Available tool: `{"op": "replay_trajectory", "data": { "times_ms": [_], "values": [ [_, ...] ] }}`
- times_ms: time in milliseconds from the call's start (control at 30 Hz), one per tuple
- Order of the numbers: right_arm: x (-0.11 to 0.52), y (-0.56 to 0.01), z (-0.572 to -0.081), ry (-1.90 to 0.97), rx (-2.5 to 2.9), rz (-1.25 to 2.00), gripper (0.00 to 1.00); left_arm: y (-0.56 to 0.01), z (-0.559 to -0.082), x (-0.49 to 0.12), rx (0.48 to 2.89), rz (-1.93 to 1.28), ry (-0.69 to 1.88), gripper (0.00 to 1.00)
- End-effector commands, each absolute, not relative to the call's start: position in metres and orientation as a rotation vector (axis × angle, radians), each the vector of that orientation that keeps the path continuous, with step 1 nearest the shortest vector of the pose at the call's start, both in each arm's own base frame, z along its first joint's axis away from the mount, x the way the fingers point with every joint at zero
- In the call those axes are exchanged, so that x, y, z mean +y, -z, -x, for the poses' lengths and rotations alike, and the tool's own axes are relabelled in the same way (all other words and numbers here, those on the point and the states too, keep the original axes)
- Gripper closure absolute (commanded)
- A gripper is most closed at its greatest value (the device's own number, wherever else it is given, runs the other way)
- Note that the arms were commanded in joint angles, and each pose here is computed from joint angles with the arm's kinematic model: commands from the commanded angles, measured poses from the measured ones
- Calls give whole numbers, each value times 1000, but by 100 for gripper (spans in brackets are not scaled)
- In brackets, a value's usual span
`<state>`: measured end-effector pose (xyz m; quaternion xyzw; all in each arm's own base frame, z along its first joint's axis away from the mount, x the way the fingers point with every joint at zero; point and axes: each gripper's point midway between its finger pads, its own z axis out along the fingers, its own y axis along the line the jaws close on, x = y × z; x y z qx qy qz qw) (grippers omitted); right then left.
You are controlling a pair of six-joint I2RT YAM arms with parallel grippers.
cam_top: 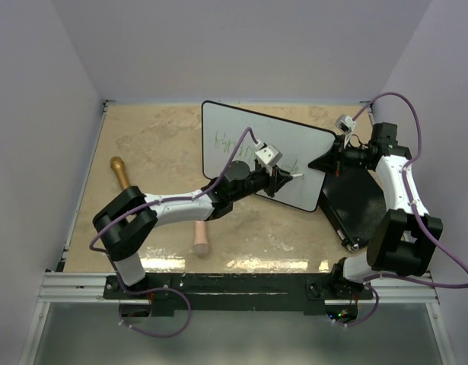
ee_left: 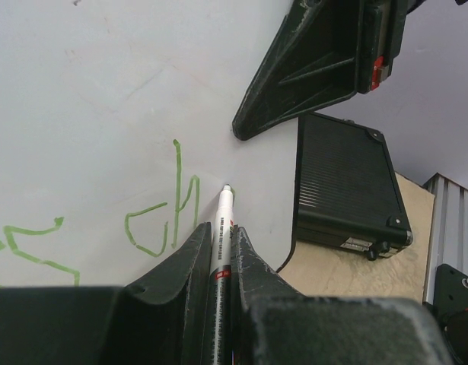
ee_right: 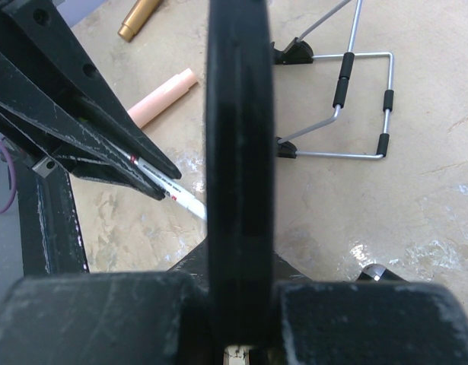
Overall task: Write a sentence on the whiteboard
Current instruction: Write on the whiteboard at the center of the board.
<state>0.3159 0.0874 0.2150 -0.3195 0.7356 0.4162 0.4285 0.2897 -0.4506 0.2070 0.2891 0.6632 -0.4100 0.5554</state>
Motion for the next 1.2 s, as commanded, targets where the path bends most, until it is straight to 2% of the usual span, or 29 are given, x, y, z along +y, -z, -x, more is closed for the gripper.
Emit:
{"op": "replay_trajectory", "data": {
  "times_ms": [0, 1167],
  "values": [
    [83, -216, -319, -952, 1841, 842, 100, -254, -305, -436, 1443, -605, 938, 100],
    [83, -217, -319, -951, 1838, 843, 100, -198, -301, -438, 1592, -657, 960, 100]
  ]
}}
